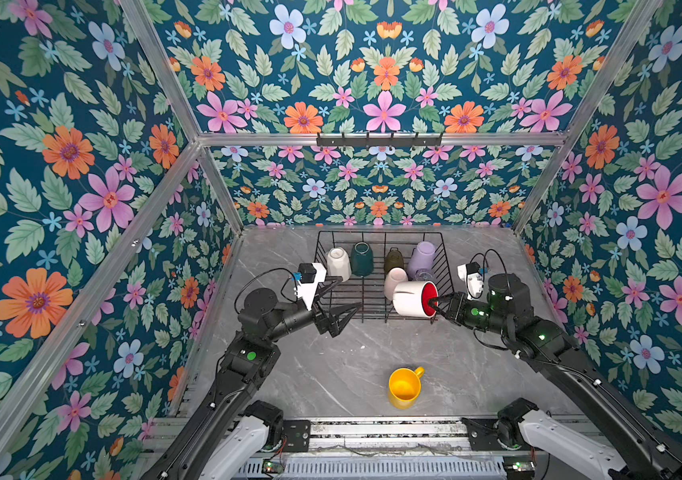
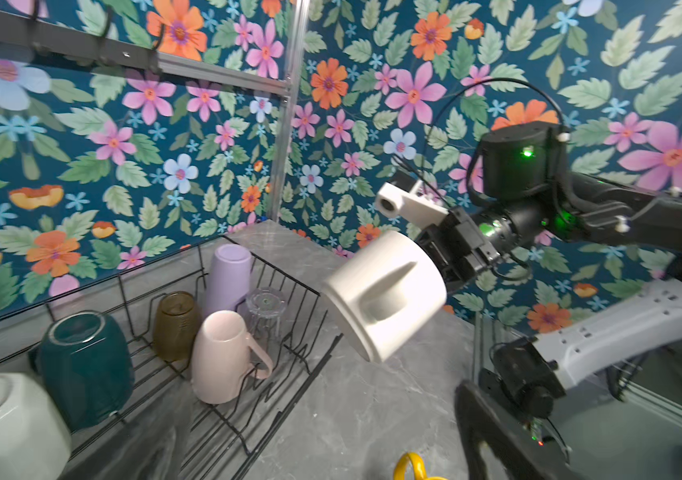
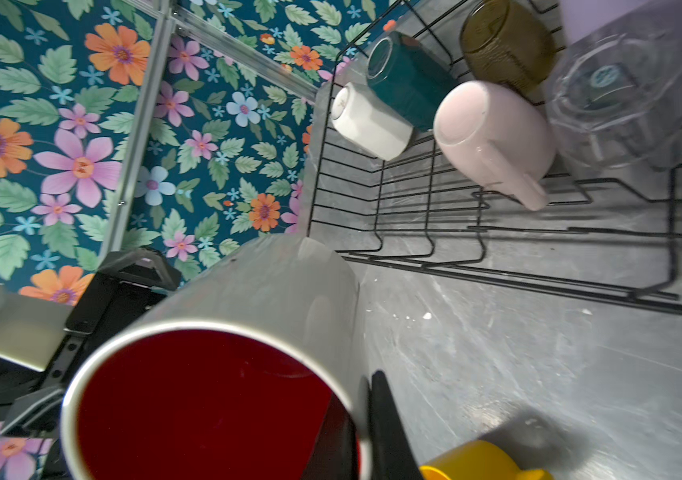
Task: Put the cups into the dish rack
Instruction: 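Raise the red-lined mug above the rack while the left gripper approaches, then grasp the red-lined mug's closed end with the left gripper, holding with right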
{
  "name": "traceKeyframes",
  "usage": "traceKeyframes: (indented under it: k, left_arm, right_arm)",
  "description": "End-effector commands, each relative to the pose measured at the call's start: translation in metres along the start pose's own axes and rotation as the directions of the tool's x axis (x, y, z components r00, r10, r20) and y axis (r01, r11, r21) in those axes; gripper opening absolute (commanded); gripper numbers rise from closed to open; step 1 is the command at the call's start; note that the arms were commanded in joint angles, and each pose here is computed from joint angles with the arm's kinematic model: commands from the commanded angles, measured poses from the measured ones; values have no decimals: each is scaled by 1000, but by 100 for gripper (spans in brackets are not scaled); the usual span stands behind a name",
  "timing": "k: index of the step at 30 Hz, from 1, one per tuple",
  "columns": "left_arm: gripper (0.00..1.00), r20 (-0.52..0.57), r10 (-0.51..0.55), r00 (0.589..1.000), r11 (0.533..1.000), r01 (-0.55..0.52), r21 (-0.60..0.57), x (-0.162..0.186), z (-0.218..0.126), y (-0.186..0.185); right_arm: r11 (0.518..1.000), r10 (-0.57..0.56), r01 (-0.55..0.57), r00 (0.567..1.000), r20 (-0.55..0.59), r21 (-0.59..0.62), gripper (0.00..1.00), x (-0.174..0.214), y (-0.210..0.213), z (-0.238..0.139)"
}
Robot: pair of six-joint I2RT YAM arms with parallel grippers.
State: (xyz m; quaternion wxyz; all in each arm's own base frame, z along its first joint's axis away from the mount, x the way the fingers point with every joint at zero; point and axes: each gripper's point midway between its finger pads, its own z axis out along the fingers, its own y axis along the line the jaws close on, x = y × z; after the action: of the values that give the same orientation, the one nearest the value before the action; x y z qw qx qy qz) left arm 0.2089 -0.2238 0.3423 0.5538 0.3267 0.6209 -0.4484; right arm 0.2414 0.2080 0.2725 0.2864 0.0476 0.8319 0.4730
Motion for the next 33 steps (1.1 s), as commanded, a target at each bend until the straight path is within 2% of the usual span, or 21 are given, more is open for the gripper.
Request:
traceKeyframes:
  k: [1, 5, 13, 33]
  left_arm:
    - [98, 9, 42, 999, 989, -42, 143, -6, 3, -21]
    - [97, -15, 33, 999, 979, -29, 202, -5, 8, -26]
    - [97, -14, 41, 999, 979, -37, 201, -5, 9, -25]
    - [97, -13, 71, 997, 977, -67, 202, -10, 9, -26]
  right_arm:
    - [974, -36, 37, 999, 8, -222, 0, -11, 50, -3]
    - [954, -37, 32, 999, -10, -299, 0, -13, 66, -2]
    - [901, -38, 1, 996, -77, -433, 0, -14, 89, 7]
    - [851, -135, 16, 973, -190, -524, 0, 17, 127, 34]
